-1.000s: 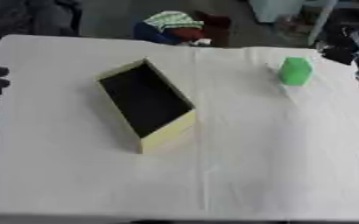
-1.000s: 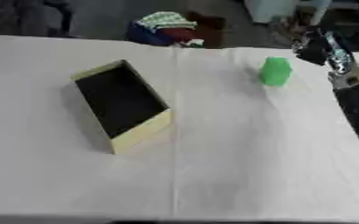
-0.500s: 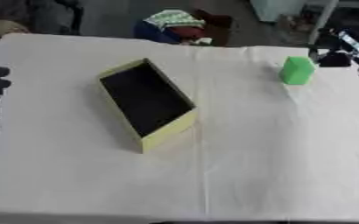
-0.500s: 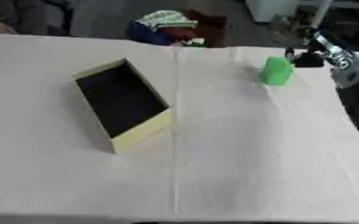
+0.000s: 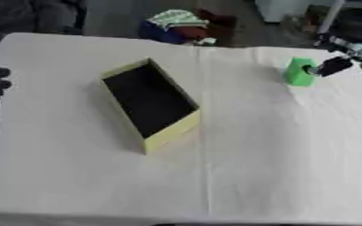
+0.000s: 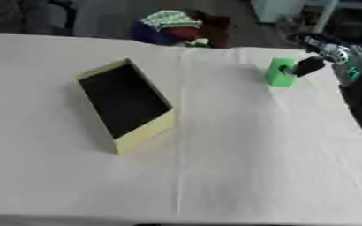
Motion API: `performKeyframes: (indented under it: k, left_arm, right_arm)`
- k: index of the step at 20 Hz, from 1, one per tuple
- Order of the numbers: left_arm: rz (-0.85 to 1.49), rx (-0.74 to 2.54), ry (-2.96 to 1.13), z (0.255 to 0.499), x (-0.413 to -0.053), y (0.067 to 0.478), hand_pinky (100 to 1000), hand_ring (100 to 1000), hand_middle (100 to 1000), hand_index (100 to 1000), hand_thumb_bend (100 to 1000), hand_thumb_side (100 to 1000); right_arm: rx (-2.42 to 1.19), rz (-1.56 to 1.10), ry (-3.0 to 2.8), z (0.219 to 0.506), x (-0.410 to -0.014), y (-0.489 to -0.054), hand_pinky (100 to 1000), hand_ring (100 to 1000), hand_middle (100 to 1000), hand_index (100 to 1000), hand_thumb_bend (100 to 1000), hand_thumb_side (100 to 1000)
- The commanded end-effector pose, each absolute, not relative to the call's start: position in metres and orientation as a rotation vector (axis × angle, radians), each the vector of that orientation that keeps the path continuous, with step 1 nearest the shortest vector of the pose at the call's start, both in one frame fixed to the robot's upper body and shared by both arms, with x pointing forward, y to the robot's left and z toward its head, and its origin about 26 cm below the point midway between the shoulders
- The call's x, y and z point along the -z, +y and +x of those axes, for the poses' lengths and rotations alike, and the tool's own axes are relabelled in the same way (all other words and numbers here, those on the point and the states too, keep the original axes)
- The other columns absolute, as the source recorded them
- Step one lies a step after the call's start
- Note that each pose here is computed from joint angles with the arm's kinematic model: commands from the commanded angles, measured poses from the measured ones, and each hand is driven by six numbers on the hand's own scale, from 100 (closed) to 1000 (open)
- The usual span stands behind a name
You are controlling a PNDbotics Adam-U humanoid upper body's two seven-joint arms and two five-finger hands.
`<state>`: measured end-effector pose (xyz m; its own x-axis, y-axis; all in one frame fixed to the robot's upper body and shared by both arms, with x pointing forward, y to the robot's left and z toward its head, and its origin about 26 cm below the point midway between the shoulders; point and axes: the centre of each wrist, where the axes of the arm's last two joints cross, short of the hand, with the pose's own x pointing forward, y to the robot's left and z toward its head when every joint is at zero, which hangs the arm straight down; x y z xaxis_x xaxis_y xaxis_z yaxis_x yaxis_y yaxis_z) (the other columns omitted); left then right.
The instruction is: Pick up objects on the table and place them in the box.
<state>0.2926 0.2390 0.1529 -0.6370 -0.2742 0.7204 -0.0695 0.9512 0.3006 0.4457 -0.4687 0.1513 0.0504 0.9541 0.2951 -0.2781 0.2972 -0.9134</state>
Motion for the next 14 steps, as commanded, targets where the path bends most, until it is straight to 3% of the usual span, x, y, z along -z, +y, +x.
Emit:
performKeyframes:
  k: [1, 7, 14]
  left_arm:
    - [0.258, 0.337, -2.276, 0.2927, -0.1613, 0.2419, 650, 680, 734, 814, 247, 567]
    - [0.257, 0.337, -2.278, 0.2927, -0.1617, 0.2419, 651, 680, 734, 815, 247, 567]
    - [0.254, 0.338, -2.280, 0.2928, -0.1623, 0.2415, 651, 681, 735, 815, 246, 567]
  right_arm:
    - [-1.150, -0.850, -1.082, 0.4453, -0.1823, -0.4789, 941, 1000, 988, 1000, 383, 213]
    - [-1.223, -0.872, -0.991, 0.4477, -0.1826, -0.4750, 955, 1000, 997, 1000, 415, 197]
    - [-1.239, -0.922, -0.940, 0.4476, -0.1785, -0.4763, 953, 1000, 995, 1000, 393, 181]
